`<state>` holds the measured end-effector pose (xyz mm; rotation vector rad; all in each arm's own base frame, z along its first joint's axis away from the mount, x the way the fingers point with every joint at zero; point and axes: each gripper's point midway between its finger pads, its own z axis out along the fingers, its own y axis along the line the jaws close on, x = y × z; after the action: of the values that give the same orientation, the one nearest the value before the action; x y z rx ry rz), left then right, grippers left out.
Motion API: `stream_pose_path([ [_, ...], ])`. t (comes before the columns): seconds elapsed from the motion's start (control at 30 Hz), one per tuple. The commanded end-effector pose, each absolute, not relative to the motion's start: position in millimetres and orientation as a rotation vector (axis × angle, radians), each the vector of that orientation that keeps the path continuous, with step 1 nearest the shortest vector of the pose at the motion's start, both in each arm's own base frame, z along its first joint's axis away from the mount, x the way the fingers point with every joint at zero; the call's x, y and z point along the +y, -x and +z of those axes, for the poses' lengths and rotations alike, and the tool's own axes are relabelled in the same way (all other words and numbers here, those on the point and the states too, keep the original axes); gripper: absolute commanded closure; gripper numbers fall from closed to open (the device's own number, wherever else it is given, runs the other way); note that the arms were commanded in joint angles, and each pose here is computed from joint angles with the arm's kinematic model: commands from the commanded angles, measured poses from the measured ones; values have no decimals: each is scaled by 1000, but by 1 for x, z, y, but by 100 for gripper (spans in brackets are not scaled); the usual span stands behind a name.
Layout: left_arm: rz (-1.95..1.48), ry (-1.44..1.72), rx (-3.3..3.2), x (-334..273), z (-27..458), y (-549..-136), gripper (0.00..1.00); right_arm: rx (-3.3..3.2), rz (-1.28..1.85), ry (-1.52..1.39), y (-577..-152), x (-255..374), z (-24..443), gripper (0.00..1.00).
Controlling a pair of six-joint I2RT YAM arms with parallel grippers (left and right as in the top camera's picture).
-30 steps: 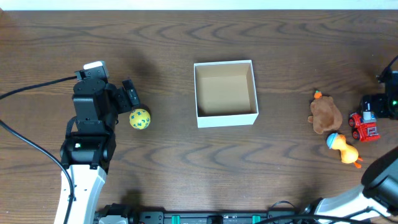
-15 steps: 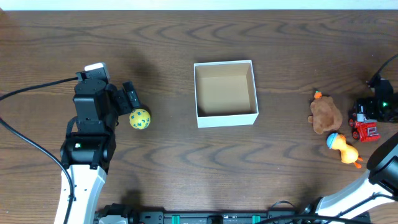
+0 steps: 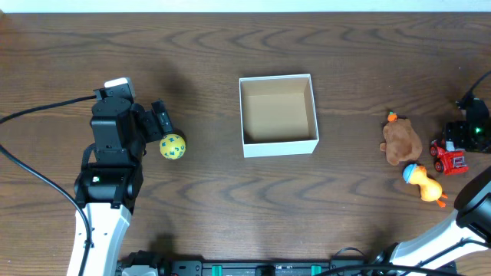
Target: Pack container
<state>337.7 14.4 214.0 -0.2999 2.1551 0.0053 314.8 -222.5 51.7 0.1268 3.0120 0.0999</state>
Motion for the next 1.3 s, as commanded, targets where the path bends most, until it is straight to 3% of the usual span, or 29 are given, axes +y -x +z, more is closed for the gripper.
stream_pose_path([
  [0.0,7,322,2126,17,225,-339,2,3003,107,-178,-312,-229,52,32],
  [0.3,7,322,2126,17,225,-339,2,2994,100,-216,-311,-233,52,49],
  [0.77,7,322,2126,17,225,-339,2,2982,114,-215,-313,-232,52,60],
  [1.27,7,322,2126,17,225,-339,2,2949,123,-346,-320,-232,54,99],
])
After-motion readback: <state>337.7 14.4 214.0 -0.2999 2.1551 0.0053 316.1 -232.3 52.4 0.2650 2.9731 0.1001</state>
